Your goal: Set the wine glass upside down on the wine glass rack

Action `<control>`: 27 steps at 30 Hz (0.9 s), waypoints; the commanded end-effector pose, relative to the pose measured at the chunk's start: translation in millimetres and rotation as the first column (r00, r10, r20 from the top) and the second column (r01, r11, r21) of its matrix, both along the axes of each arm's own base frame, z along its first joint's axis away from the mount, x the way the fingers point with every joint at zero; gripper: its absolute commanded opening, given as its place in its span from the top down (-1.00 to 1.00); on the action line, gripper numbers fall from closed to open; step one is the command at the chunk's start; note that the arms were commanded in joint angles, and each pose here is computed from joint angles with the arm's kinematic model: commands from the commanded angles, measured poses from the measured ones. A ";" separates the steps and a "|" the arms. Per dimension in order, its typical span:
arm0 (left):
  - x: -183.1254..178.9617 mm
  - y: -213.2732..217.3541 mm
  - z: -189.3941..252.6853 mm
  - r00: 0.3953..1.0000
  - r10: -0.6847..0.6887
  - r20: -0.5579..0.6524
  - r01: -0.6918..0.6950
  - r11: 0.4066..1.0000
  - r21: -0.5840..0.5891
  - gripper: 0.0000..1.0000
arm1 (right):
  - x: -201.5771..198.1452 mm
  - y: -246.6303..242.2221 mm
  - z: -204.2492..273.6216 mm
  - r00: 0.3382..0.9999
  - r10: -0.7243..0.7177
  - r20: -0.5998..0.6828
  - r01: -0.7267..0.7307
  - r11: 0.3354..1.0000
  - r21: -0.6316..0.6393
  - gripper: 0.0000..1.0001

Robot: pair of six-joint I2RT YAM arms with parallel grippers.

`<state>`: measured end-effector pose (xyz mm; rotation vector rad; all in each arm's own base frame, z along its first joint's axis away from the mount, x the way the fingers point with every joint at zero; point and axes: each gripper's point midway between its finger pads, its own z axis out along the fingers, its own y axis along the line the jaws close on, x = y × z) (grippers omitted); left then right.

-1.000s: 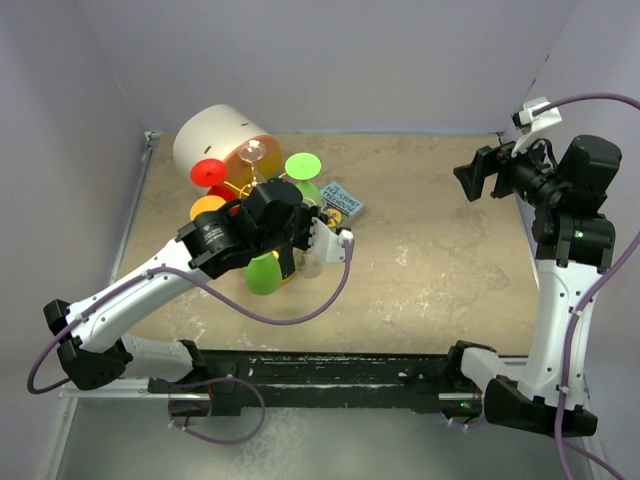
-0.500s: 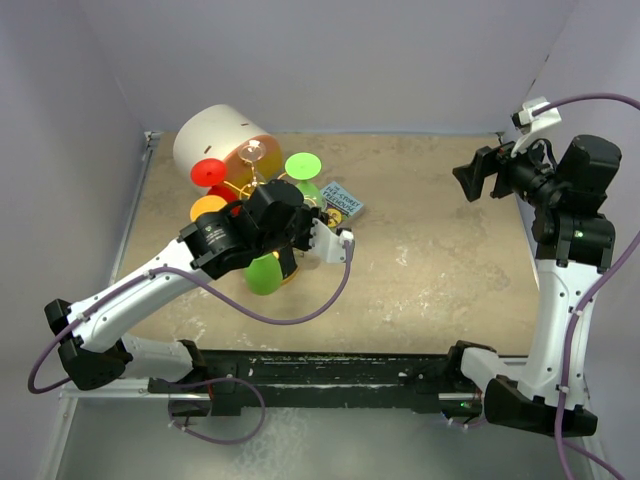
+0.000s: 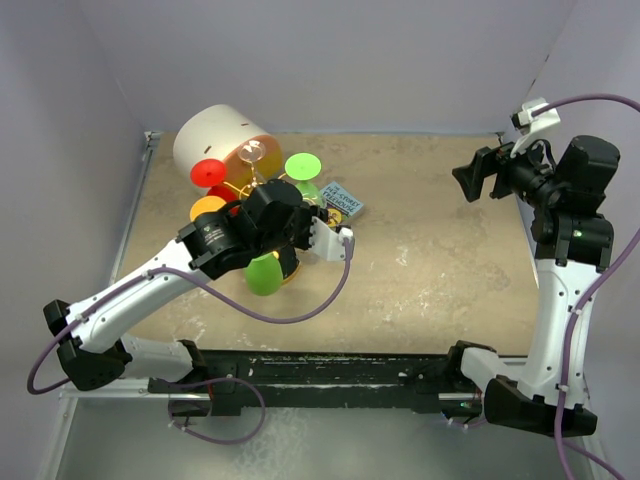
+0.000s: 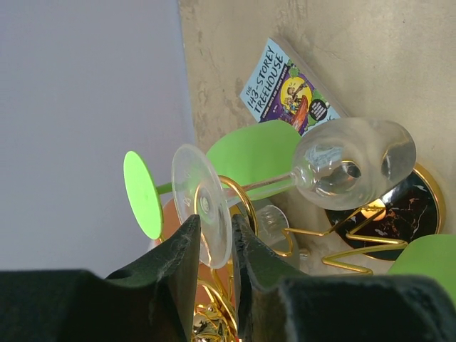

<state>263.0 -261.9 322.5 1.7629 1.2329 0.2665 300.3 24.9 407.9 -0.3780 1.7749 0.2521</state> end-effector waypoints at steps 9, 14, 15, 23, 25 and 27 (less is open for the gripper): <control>-7.3 2.5 36.3 1.000 0.015 -0.027 -0.019 0.985 -0.173 0.39 | -3.3 0.4 13.3 0.998 0.002 0.056 -0.002 1.000 0.001 -0.84; -11.7 2.3 32.3 0.999 0.000 -0.054 -0.010 0.984 -0.178 0.35 | -4.5 0.7 13.7 0.998 0.002 0.059 -0.002 1.000 0.002 -0.84; -12.3 2.8 31.9 0.998 -0.001 -0.058 -0.009 0.984 -0.180 0.33 | -4.9 0.4 14.2 0.998 0.000 0.060 -0.001 1.000 0.002 -0.84; -15.2 4.5 39.9 0.998 -0.010 -0.061 -0.003 0.978 -0.210 0.26 | -4.8 0.5 14.9 0.998 0.001 0.059 -0.001 1.000 0.006 -0.84; -15.9 5.0 39.7 0.998 -0.012 -0.066 -0.002 0.977 -0.212 0.26 | -4.2 0.5 14.3 0.998 0.002 0.057 -0.002 1.000 0.008 -0.84; -17.6 5.6 38.7 0.997 -0.017 -0.071 0.002 0.978 -0.210 0.25 | -4.1 0.0 13.4 0.999 0.000 0.054 -0.001 1.000 0.008 -0.84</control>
